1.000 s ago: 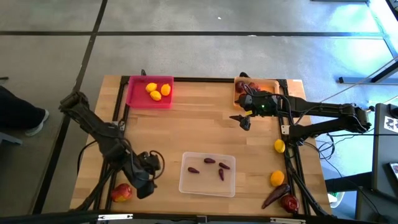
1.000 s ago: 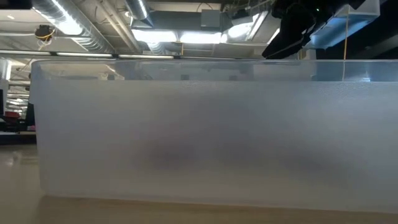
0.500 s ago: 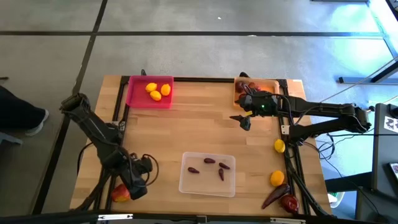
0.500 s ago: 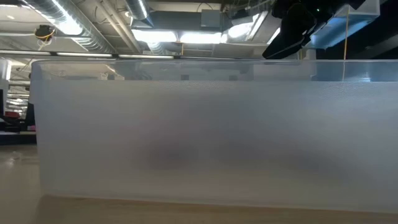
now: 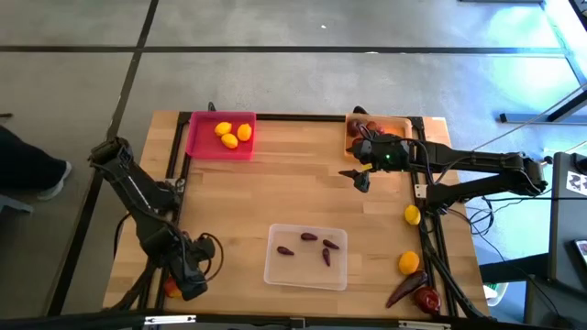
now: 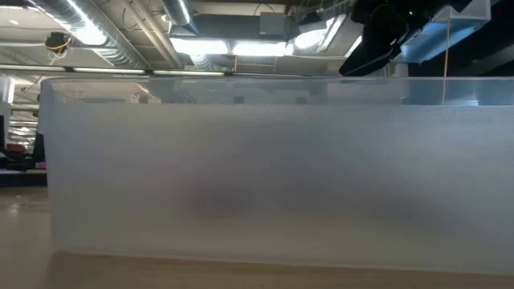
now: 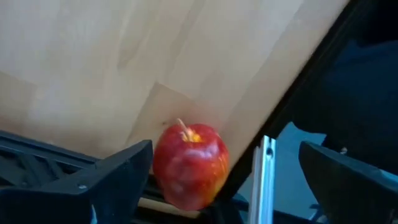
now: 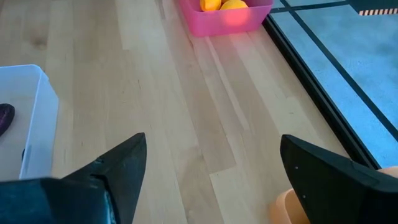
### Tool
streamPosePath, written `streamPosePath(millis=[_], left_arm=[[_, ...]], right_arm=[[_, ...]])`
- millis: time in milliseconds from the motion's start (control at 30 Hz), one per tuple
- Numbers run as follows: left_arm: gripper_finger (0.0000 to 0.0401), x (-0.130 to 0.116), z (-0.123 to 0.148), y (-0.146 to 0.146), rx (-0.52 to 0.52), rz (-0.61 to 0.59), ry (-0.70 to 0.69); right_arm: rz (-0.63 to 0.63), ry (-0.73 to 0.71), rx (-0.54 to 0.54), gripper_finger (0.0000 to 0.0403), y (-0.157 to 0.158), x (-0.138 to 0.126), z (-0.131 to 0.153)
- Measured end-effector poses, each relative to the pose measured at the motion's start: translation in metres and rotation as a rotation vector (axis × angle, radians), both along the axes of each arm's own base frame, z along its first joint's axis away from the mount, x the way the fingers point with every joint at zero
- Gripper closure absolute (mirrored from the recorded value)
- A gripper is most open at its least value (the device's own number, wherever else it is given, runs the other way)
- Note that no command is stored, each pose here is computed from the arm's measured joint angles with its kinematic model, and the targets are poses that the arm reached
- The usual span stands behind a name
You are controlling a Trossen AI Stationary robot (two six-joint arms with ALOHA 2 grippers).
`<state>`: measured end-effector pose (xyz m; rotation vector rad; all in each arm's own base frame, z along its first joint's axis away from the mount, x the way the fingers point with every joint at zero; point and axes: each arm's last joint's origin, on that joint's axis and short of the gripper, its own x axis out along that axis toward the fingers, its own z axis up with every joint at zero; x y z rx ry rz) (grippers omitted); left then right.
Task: Sort produce into baskets
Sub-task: Put the apple into the orange bin
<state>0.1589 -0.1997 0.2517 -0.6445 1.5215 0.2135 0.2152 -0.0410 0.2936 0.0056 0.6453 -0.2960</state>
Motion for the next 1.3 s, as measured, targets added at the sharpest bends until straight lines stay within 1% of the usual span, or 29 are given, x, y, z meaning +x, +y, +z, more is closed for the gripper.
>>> streamPosePath(millis=[67, 133, 233, 367, 467, 700, 867, 1133, 1300], left_arm=[[0.001, -0.001, 0.0, -0.001, -0.01, 0.038, 0.01], [0.0014, -0.001, 0.0, -0.002, 0.002, 0.063, -0.005], [0.0014, -0.004, 0.0, -0.003, 0.002, 0.054, 0.014], [0.0015, -0.012, 0.0, -0.008, -0.037, 0.039, 0.08], [0.0015, -0.018, -0.002, -0.015, -0.034, 0.031, 0.103], [0.0015, -0.026, -0.026, -0.036, 0.002, -0.086, 0.212], [0.0015, -0.02, -0.04, -0.045, 0.012, -0.135, 0.211], [0.0015, -0.02, -0.067, -0.055, 0.073, -0.204, 0.287], [0.0015, -0.019, -0.079, -0.06, 0.092, -0.229, 0.302]], right_arm=[[0.0, 0.0, 0.0, 0.0072, 0.0, 0.0, 0.0], [0.0, 0.0, 0.0, 0.0072, 0.0, 0.0, 0.0], [0.0, 0.0, 0.0, 0.0072, 0.0, 0.0, 0.0], [0.0, 0.001, 0.0, 0.0072, 0.0, 0.0, 0.0], [0.001, 0.001, 0.0, 0.0072, 0.0, 0.0, 0.0], [0.001, 0.001, 0.0, 0.0072, 0.0, 0.0, 0.0], [0.001, 0.001, 0.0, 0.0072, 0.0, 0.0, 0.0], [0.001, 0.001, 0.0, 0.0072, 0.0, 0.0, 0.0], [0.001, 0.001, 0.0, 0.0072, 0.0, 0.0, 0.0]])
